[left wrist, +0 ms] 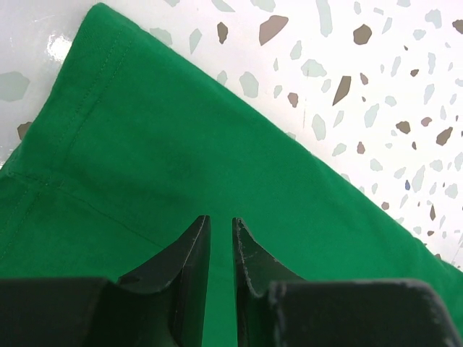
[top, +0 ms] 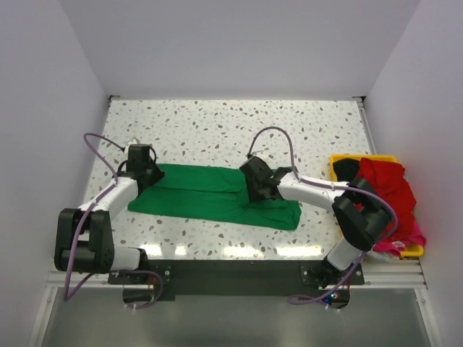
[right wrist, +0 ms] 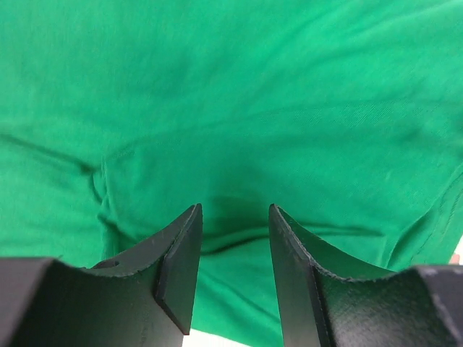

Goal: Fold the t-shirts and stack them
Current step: Fold the tshirt

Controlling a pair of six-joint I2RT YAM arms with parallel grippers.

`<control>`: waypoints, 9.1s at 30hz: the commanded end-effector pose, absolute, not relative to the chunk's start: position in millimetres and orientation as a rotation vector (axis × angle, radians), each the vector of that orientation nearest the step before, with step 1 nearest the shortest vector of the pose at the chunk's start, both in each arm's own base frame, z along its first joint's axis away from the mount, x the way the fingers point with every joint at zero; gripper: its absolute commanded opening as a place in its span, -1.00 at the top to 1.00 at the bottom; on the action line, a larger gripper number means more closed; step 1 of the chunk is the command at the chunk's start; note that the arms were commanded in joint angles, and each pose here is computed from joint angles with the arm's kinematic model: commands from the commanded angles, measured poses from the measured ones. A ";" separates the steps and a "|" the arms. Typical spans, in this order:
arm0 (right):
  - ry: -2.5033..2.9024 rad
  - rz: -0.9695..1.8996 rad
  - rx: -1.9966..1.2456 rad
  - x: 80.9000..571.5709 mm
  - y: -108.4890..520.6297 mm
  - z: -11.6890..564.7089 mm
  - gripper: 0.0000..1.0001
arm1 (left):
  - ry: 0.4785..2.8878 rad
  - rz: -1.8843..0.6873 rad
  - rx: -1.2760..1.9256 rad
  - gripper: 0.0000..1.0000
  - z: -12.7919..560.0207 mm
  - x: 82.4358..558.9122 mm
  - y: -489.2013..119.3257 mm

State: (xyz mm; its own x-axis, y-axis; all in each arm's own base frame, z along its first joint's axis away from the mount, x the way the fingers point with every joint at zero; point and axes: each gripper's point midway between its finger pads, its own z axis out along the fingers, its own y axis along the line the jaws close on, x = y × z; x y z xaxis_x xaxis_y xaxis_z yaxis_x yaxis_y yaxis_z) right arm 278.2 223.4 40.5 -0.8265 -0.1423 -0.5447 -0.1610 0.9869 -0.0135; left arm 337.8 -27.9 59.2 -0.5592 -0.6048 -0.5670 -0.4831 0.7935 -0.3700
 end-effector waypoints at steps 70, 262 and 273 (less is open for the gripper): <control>2.663 -0.062 0.148 367.1 156.4 14.9 0.24 | 2.444 -0.213 -0.401 0.67 1.3 267.4 -127.1; 2.744 0.709 0.042 100.3 205.9 19.5 0.28 | 2.696 -0.634 -0.053 0.38 7.4 100.2 -192.1; 2.732 0.763 0.070 100.6 212.5 18.9 0.29 | 2.709 -0.646 -0.044 0.56 5.6 97.6 -194.2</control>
